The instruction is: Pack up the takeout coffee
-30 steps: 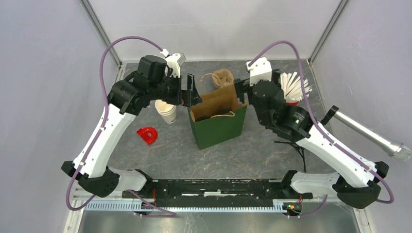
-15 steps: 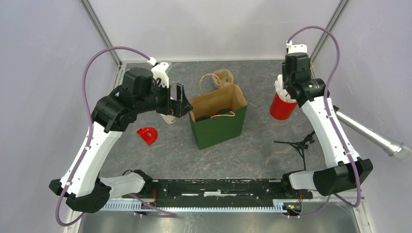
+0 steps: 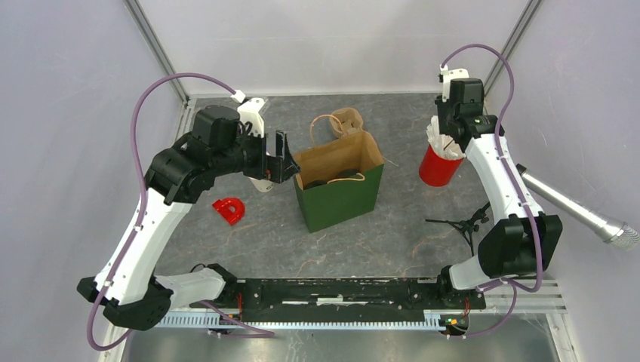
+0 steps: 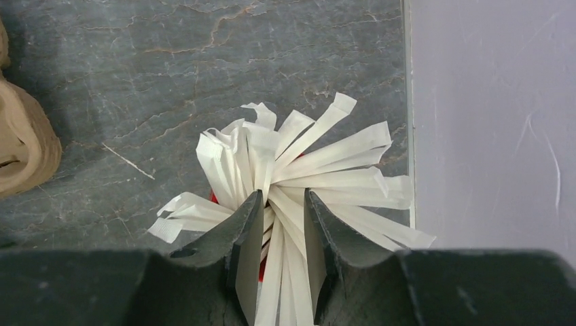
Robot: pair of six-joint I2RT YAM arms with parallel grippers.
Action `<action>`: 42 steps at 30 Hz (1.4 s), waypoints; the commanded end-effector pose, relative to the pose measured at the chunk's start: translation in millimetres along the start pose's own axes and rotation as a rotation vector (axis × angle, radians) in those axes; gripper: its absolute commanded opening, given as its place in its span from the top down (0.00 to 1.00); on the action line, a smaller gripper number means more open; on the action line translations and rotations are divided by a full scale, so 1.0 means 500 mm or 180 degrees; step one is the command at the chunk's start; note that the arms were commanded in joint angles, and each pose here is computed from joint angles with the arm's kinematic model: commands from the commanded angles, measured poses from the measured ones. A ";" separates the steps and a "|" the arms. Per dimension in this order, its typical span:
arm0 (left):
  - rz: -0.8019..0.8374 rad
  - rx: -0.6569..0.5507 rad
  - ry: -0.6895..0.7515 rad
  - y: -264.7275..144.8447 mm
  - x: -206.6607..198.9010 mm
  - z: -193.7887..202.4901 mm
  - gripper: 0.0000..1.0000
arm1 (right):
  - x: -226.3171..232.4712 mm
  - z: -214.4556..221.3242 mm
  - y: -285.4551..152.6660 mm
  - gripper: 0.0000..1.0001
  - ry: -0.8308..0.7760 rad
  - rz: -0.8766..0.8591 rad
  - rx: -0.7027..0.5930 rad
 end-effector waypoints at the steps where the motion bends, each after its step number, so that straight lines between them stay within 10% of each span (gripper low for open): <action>1: 0.0068 -0.0060 0.0194 0.000 -0.003 -0.017 0.00 | -0.009 -0.013 0.020 0.66 -0.0063 -0.0074 -0.0233; 13: 0.0103 0.0016 0.0154 0.013 -0.009 -0.026 0.00 | 0.016 0.020 0.086 0.67 -0.0112 -0.0355 -0.0201; 19: 0.0103 0.0010 0.0143 0.014 -0.011 -0.030 0.00 | 0.008 0.011 0.096 0.85 -0.0175 -0.0262 -0.0174; 42: 0.0186 0.0115 0.0105 0.043 -0.018 -0.040 0.00 | -0.045 -0.026 -0.111 0.87 0.0156 -0.0130 -0.0565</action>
Point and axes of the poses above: each gripper's point midway between its finger pads, its own y axis out along the fingers, its own x axis along the line the jaws close on, z = x × y, the point moved 7 cm from there along -y, back along the fingers, and after that the axes turned 4 degrees about -y, right-handed, at the moved point
